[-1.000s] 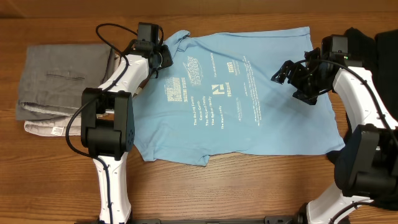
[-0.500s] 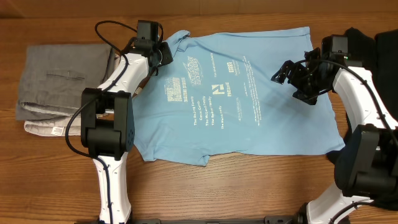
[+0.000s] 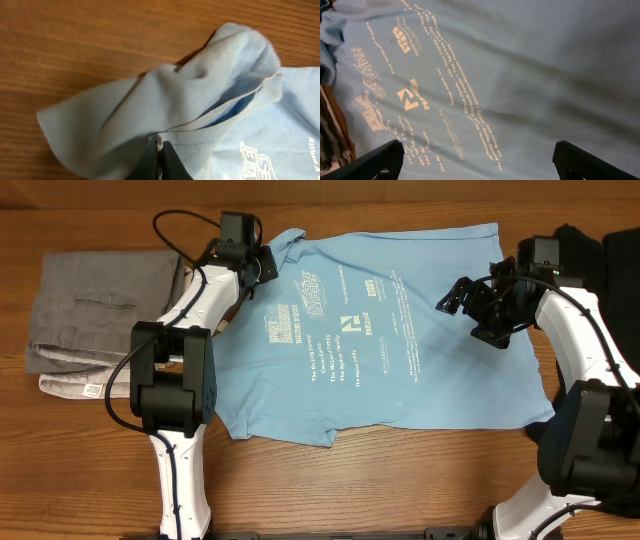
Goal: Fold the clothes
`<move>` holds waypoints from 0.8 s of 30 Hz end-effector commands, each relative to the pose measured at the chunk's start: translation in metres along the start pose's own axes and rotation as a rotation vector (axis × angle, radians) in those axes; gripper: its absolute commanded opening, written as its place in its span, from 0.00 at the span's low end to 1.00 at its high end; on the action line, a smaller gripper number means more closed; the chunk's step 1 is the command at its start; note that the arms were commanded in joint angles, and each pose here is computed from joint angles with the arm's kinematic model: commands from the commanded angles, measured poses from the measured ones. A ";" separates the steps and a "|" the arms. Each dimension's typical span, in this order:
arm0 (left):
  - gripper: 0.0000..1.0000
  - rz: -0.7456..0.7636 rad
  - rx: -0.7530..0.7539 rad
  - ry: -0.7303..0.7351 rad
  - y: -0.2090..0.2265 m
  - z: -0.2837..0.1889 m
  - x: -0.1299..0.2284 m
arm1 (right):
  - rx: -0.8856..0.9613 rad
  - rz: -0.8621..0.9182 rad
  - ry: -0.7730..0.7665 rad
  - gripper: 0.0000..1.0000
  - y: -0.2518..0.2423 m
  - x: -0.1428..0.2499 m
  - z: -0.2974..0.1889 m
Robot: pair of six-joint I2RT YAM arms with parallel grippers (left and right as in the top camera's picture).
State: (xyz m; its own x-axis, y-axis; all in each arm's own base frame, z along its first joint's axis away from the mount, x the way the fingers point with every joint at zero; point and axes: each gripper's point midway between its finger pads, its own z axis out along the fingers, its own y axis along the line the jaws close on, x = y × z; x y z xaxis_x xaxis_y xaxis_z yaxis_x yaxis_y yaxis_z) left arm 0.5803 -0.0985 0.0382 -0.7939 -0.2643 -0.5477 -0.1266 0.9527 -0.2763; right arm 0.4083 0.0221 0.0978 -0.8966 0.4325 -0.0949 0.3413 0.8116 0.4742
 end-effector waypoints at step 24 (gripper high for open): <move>1.00 0.224 -0.149 -0.561 0.037 -0.021 -0.151 | -0.015 -0.006 -0.017 1.00 0.004 -0.006 -0.004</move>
State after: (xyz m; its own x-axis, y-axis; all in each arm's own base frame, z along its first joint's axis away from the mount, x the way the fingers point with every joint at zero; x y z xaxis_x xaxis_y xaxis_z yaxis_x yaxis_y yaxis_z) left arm 0.6802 -0.0268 0.1510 -0.3521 -0.0682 -0.9335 -0.1051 0.9939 -0.0329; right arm 0.4083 0.0221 0.0978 -0.8966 0.4325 -0.0949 0.3413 0.8116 0.4742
